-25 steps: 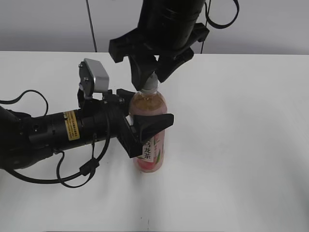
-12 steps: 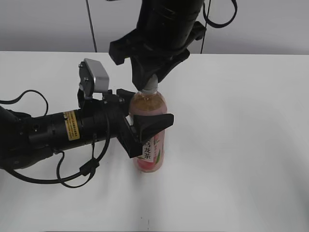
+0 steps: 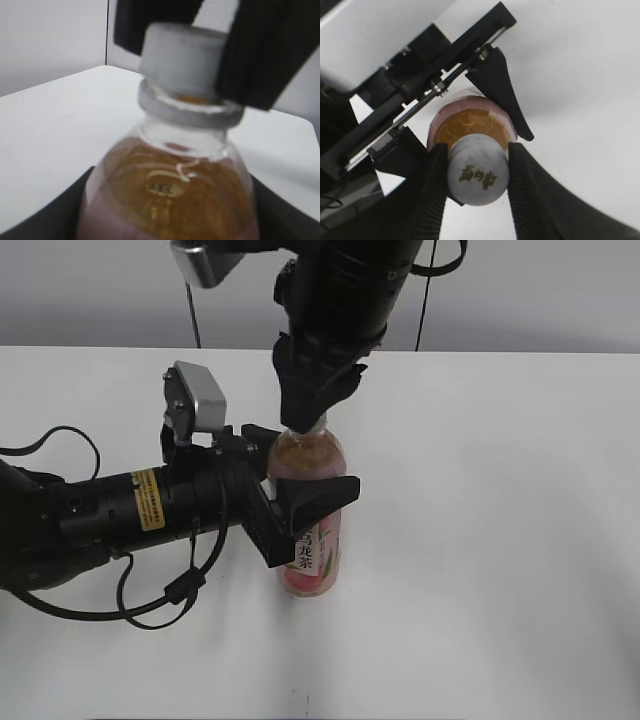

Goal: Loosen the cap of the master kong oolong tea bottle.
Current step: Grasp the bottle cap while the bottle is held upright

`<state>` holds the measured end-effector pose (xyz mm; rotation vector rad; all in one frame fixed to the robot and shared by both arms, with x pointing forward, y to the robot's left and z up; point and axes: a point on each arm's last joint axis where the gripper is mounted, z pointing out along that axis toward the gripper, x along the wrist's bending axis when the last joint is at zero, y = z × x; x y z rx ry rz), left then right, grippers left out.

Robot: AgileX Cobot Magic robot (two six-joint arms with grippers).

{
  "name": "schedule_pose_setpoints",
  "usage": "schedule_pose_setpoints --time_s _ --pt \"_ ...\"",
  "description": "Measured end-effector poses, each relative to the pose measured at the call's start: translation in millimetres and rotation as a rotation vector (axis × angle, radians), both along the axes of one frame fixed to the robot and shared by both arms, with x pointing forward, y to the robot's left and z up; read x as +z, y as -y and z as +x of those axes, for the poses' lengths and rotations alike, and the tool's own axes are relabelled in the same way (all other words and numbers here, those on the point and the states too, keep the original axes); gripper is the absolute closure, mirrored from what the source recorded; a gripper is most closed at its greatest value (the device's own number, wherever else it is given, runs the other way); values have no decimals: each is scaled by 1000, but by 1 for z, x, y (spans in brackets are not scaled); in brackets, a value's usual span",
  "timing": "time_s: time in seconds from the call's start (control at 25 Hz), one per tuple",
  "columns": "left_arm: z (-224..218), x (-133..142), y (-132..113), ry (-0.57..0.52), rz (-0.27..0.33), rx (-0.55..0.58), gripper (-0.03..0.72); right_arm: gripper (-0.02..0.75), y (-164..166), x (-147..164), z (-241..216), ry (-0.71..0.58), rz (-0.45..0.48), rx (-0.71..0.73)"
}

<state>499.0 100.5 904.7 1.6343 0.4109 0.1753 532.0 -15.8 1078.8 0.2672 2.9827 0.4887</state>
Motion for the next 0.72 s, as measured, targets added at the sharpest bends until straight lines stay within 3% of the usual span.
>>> schedule_pose_setpoints --time_s 0.24,0.72 --pt "0 0 0 2 1 -1 231 459 0 0 0 130 -52 413" --pt "0 0 0 2 2 -2 231 459 -1 1 -1 325 -127 1021"
